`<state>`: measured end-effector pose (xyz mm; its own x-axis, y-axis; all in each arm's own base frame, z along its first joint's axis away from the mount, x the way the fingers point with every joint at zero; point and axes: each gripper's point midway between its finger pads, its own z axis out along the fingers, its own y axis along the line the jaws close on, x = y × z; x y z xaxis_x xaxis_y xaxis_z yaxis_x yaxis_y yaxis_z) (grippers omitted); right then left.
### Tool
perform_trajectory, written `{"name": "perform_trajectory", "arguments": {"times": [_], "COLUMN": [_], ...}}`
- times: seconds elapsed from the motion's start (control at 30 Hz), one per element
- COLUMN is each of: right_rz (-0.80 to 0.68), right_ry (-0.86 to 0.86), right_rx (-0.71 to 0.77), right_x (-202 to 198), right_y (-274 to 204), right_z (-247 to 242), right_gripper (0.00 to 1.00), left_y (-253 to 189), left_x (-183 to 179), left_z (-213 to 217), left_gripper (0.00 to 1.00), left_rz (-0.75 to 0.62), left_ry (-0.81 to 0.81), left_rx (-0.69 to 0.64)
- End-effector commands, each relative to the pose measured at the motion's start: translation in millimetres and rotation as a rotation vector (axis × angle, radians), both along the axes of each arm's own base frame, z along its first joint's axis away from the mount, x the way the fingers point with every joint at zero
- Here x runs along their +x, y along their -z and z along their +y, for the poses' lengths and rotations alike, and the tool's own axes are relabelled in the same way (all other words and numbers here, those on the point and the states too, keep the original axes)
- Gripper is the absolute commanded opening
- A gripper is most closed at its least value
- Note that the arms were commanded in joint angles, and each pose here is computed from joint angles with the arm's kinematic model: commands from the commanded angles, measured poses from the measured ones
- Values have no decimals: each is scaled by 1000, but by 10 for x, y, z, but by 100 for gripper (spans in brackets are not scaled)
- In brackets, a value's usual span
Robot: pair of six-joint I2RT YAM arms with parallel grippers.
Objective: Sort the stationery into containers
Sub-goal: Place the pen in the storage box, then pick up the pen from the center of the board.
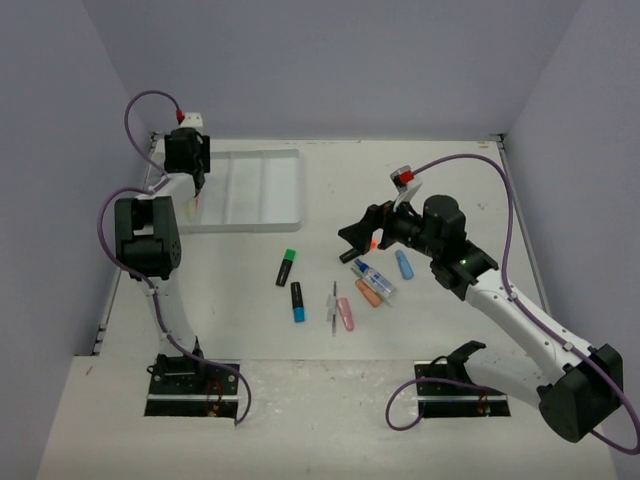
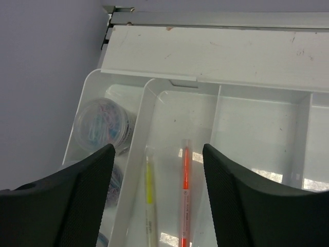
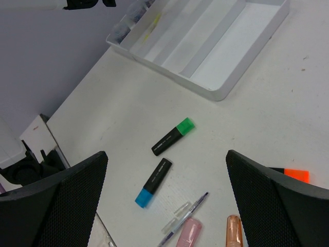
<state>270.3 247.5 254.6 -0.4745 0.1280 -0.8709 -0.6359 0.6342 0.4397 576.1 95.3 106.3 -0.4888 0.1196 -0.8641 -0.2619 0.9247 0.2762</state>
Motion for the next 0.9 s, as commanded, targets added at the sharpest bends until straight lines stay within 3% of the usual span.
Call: {"name": "perform_trajectory", "arguments": {"times": [0.0,0.1,0.13,0.3,0.37,0.43,0.5,0.53,0.63,0.67,0.87], "right_rz": [-3,41,80,221,276,328,374,395,442,449,489], "right_ry": [-20,4,7,64,169,248,308,304,319,328,351], "right_rx": [0,-34,-60,-174,-252,-325,-401,-413,-451,-459,-493], "right_x": [19,78,86,205,211,106,-21,-118,-300,-323,-396], "right_y": [-10,73,156,441,535,632,826,915,1172,1228,1496], "right_z": [42,32,30,51,34,42,-26,9,13,10,116], "right_gripper": [99,99,99,99,89,79,70,64,26,22,23], "left_y": [-883,-1626,-1995,-2728,-2798,-2710,-2654,-2416,-2063,-1965,-1227], "left_x": [94,-28,-154,-959,-1404,-1930,-2315,-2404,-2663,-2711,-2932], "left_z": [-28,-81,-139,-571,-861,-1129,-1148,-1127,-1228,-1279,-1484], "left_gripper": [76,98,100,100,100,100,100,100,100,100,100], "left_rz": [-184,-312,-380,-443,-446,-460,-497,-459,-377,-347,-162], "left_ry": [3,-17,-33,-18,76,197,214,187,243,271,323], "left_rx": [-40,-118,-200,-575,-702,-768,-745,-738,-710,-708,-648]}}
